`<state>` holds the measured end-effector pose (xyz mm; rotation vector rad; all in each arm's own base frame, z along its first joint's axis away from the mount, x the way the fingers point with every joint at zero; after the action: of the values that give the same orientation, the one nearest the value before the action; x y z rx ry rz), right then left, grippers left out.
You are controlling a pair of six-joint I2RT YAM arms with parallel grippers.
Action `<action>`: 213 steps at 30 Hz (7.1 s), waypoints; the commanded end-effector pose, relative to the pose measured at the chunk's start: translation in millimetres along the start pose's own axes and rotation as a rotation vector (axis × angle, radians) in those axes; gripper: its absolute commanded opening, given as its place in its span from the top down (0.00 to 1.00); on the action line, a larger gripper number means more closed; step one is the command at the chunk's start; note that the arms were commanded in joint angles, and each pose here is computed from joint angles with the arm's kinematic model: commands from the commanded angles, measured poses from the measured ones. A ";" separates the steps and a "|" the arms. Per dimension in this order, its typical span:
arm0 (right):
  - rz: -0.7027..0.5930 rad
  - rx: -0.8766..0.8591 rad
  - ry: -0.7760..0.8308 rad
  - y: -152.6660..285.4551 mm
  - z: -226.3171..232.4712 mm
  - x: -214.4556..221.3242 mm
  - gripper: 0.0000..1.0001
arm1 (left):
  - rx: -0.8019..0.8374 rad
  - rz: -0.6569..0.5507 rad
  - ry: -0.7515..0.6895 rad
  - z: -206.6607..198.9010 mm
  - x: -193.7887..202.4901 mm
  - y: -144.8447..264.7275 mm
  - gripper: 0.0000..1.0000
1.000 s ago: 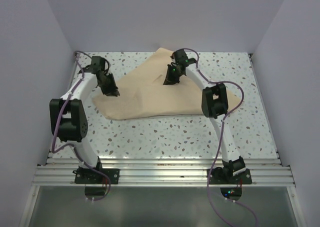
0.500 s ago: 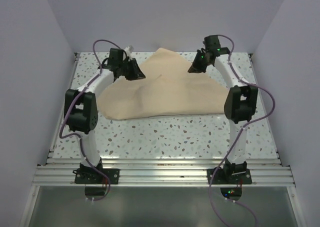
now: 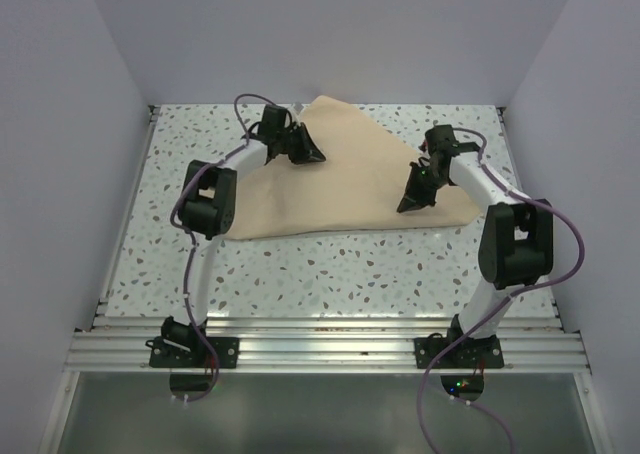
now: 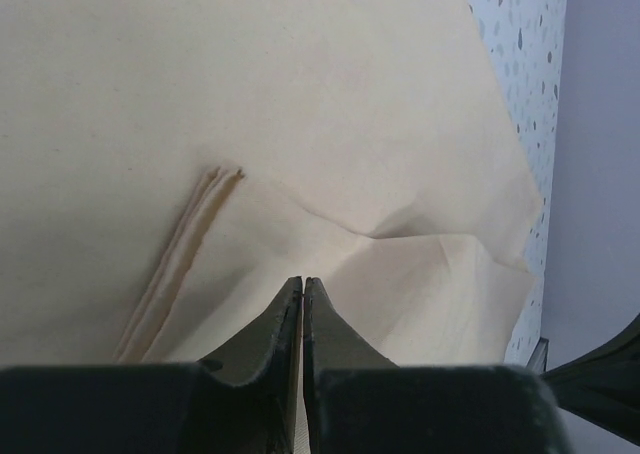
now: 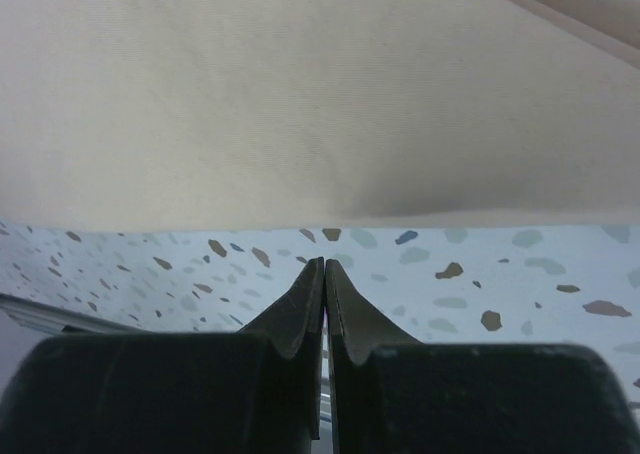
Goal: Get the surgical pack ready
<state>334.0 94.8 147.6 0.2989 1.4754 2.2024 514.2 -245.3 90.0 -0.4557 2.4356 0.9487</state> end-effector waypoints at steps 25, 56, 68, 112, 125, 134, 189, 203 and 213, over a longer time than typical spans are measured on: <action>0.094 -0.075 -0.057 -38.4 -42.7 -4.1 0.99 | -0.132 0.212 0.118 28.5 46.5 -33.3 1.00; -0.082 -0.078 -0.176 27.3 -79.2 -60.1 0.98 | -0.165 0.205 0.143 35.5 42.2 -21.1 1.00; 0.031 0.135 -0.299 -38.4 -158.2 -30.1 1.00 | -0.132 0.207 0.118 29.7 38.7 -17.1 0.95; -0.077 -0.218 0.536 -88.8 251.2 108.3 1.00 | -0.824 -0.046 0.329 164.2 38.8 321.8 0.03; -0.070 -0.228 0.515 -112.0 266.1 116.3 1.00 | -0.740 0.009 0.418 198.9 62.4 297.8 0.28; -0.067 -0.212 0.520 -116.3 261.0 117.6 1.00 | -0.681 0.027 0.472 206.9 73.4 281.2 0.39; -0.364 -0.223 0.560 -77.4 273.4 41.7 1.00 | -0.548 -0.062 0.366 145.6 38.7 292.1 1.00; -0.424 -0.174 0.545 -128.6 265.5 -13.5 1.00 | -0.531 -0.078 0.357 138.2 33.1 293.9 1.00; -0.369 0.096 0.401 -188.2 188.3 -55.7 1.00 | -0.528 -0.100 0.346 125.4 30.3 303.6 1.00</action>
<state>500.0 322.6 76.1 -0.5014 1.5459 2.0999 389.7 57.8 128.9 -0.9496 2.4271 1.6494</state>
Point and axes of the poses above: each gripper's point midway between its finger pads, its own y axis back along the fingers, its own z axis along the line the jaws close on, x = y × z, the point moved 6 cm from there along y, back along the fingers, and after that the axes turned 12 degrees about -y, right-handed, at the moved point
